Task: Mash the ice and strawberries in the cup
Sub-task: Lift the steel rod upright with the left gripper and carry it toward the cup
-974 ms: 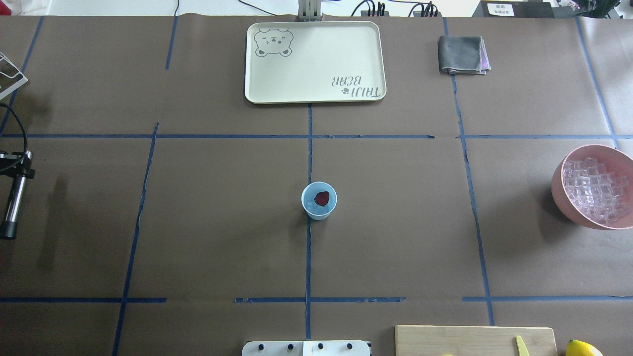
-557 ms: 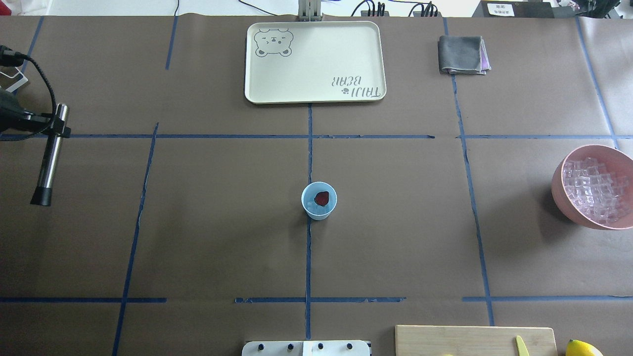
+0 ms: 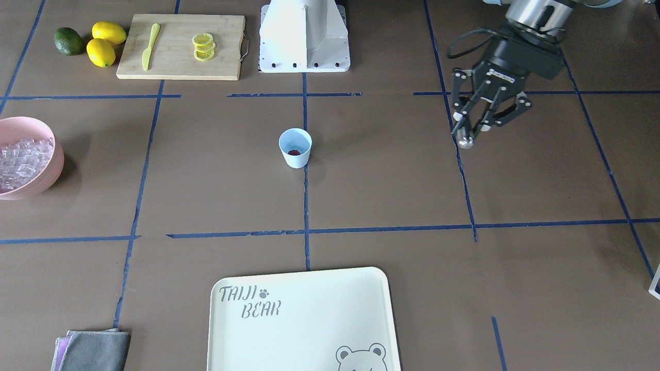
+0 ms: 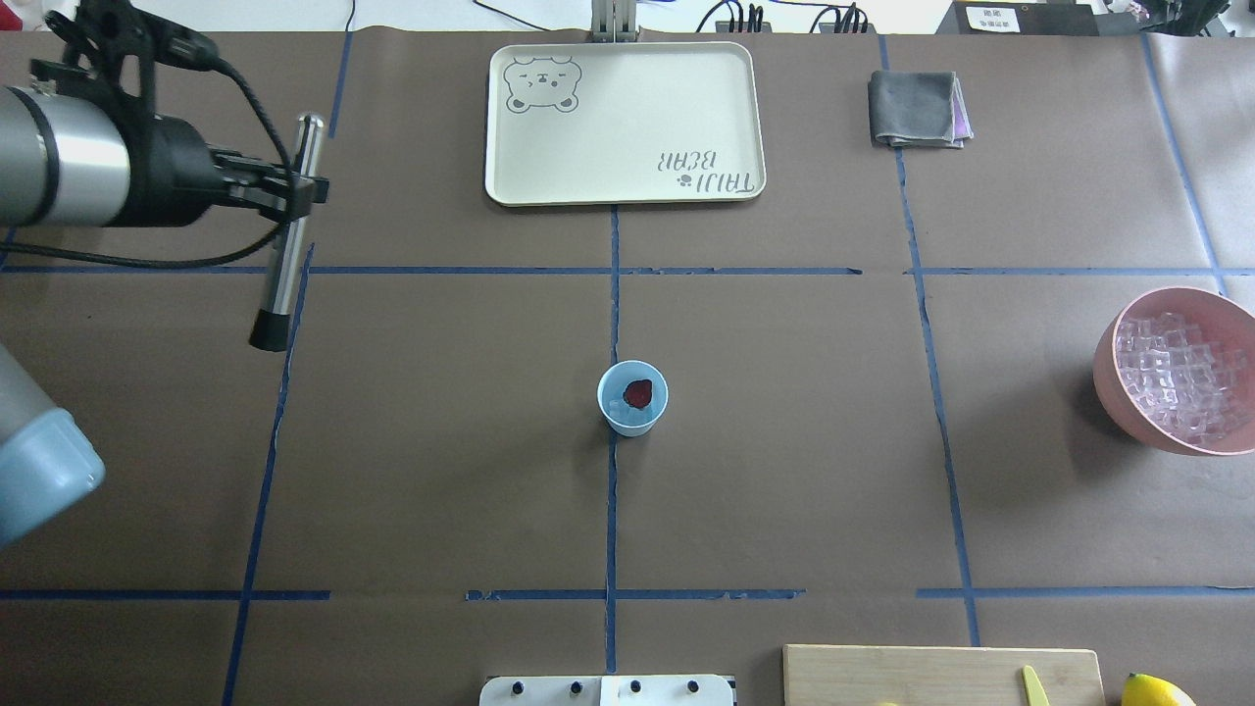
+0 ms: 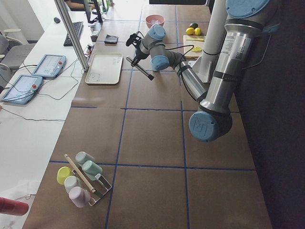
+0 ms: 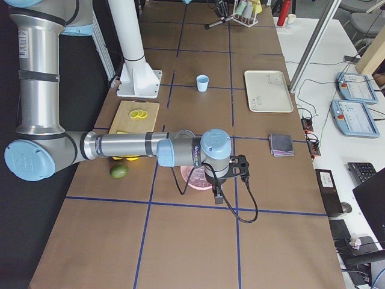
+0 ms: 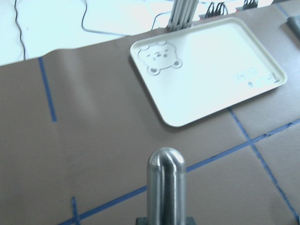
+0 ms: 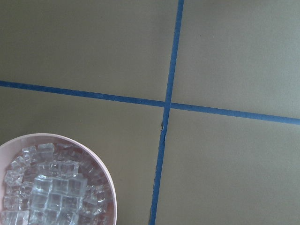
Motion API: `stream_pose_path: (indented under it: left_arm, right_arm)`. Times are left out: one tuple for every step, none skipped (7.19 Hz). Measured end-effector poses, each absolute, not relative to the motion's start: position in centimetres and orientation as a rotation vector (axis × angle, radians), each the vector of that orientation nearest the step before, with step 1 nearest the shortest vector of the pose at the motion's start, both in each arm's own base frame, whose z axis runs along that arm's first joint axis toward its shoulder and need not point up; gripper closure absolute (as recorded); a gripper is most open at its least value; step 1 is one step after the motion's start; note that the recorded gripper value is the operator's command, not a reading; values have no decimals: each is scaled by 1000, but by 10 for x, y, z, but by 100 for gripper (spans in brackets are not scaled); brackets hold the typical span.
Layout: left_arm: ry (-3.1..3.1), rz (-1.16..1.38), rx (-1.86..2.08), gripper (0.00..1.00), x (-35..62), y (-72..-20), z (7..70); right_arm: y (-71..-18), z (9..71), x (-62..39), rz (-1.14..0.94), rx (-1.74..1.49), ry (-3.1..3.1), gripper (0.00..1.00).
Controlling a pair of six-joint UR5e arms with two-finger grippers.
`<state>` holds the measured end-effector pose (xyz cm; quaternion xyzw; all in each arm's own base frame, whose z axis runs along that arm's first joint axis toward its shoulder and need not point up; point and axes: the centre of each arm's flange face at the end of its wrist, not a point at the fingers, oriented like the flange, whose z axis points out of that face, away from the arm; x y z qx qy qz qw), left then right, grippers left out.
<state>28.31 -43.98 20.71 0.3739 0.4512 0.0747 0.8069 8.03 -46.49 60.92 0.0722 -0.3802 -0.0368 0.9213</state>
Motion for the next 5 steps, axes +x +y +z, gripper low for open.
stream_pose_path:
  left_arm:
    - [978, 137, 886, 100, 319, -418, 182]
    - [1024, 102, 942, 100, 340, -402, 169]
    - [1101, 59, 1007, 100, 359, -395, 165]
    - [1193, 5, 1085, 100, 380, -391, 167]
    - [1274, -49, 1142, 100, 402, -387, 173]
  right_arm:
    - [-465, 607, 80, -77, 151, -781, 1]
    - [-465, 607, 80, -77, 152, -781, 1]
    - [-466, 606, 80, -78, 153, -780, 1]
    - [-465, 606, 80, -78, 153, -780, 1]
    - [-465, 606, 80, -77, 152, -780, 1]
